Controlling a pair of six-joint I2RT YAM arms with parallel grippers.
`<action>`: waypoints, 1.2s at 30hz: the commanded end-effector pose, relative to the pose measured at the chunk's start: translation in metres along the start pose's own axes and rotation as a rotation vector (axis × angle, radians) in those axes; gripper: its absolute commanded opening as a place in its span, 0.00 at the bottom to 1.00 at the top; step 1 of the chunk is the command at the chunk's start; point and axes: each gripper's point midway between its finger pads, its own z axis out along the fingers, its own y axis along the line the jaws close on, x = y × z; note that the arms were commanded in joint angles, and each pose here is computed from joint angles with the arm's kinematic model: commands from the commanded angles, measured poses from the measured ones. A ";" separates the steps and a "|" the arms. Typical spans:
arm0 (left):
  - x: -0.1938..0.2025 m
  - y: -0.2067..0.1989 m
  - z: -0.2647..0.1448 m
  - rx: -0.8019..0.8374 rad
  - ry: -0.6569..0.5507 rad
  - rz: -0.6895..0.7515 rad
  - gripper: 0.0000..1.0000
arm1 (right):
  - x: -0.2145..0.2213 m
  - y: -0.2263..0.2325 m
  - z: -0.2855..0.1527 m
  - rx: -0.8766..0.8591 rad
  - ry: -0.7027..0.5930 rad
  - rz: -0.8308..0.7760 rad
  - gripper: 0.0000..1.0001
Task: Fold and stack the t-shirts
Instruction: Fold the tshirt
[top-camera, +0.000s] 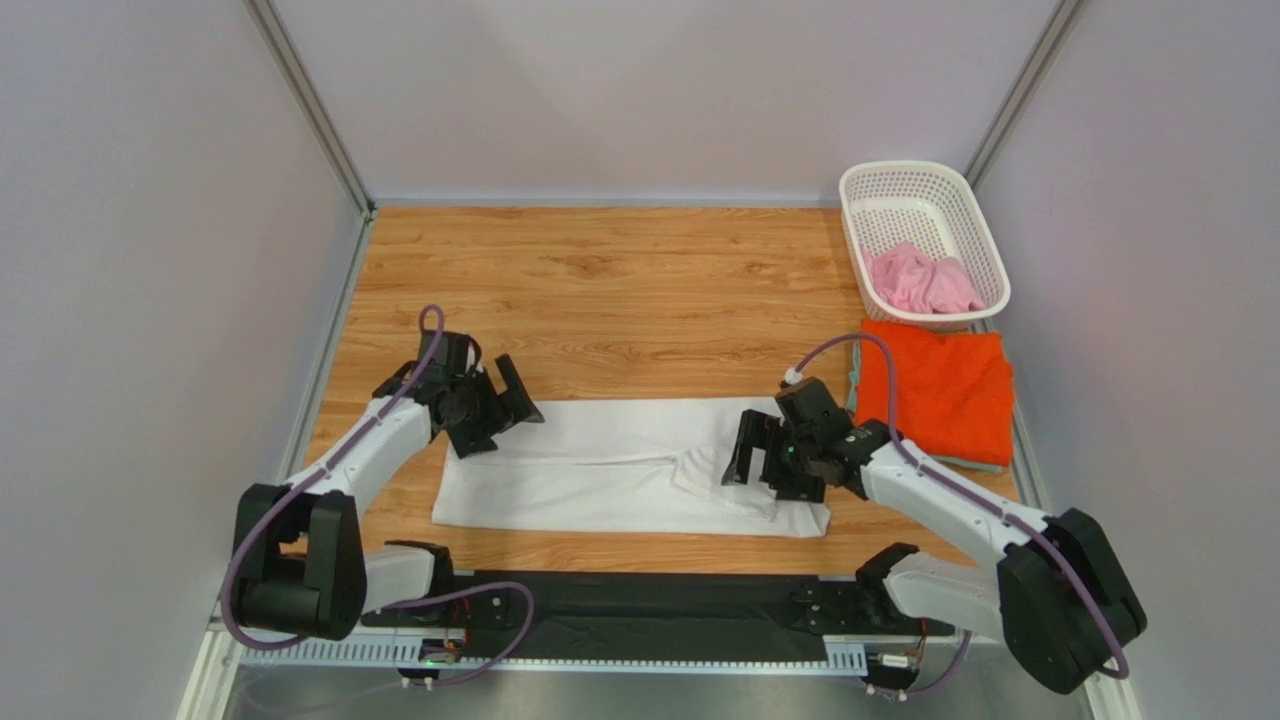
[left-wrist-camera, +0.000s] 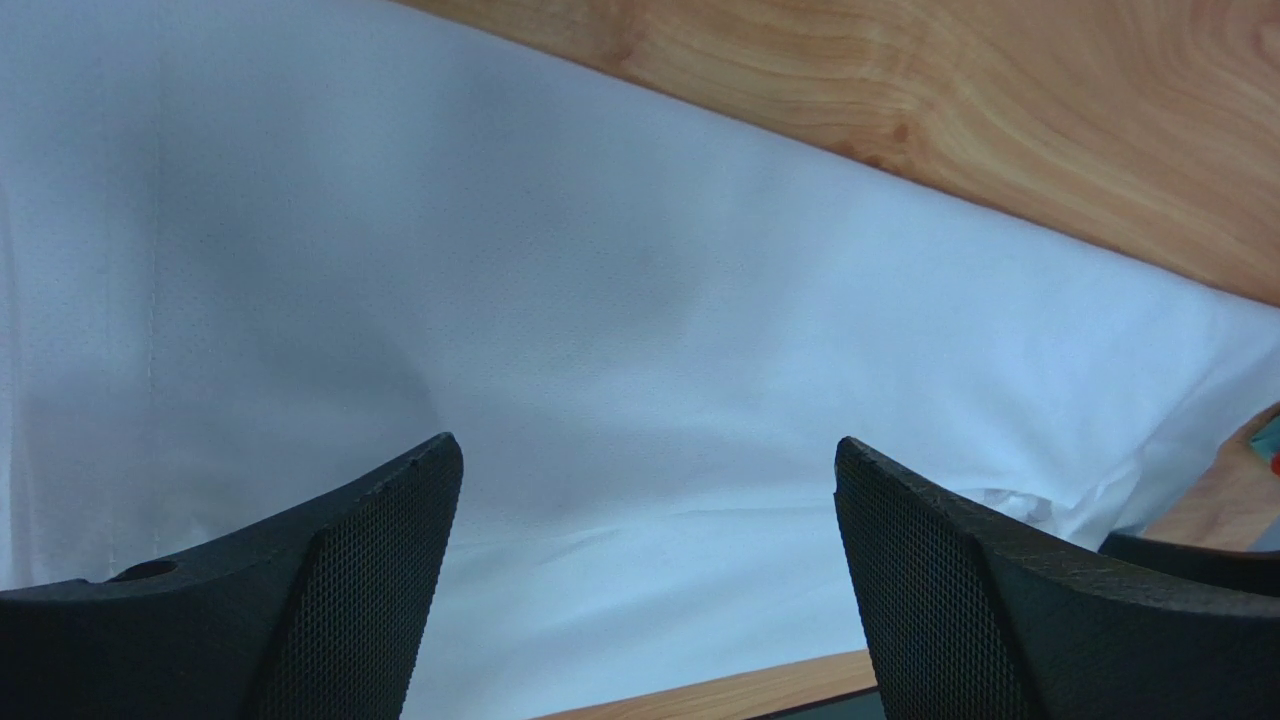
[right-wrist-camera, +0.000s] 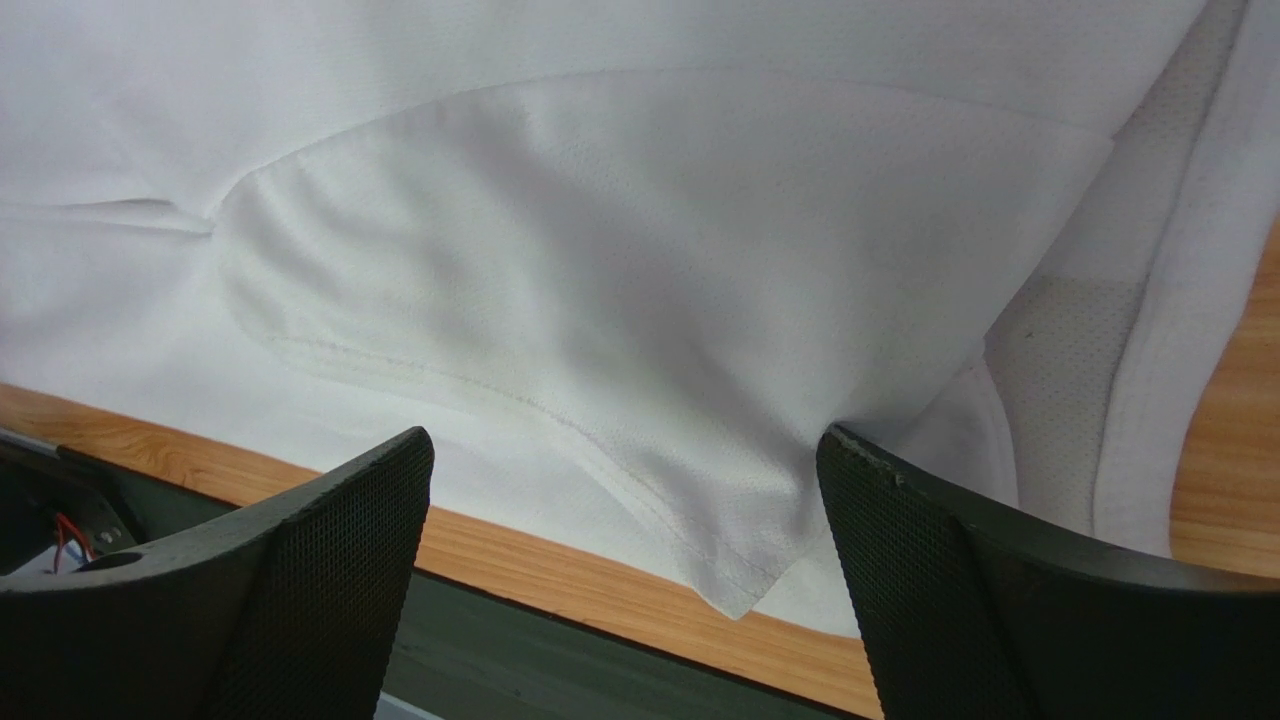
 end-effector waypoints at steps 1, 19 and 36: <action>0.007 -0.002 0.010 0.031 0.019 0.027 1.00 | -0.025 0.001 0.012 0.015 -0.068 0.035 1.00; 0.088 0.010 0.018 -0.016 0.138 -0.012 1.00 | -0.141 -0.018 0.075 0.102 -0.011 0.046 1.00; 0.144 -0.033 0.015 0.104 0.168 0.051 1.00 | -0.227 0.038 0.148 -0.110 0.179 -0.280 1.00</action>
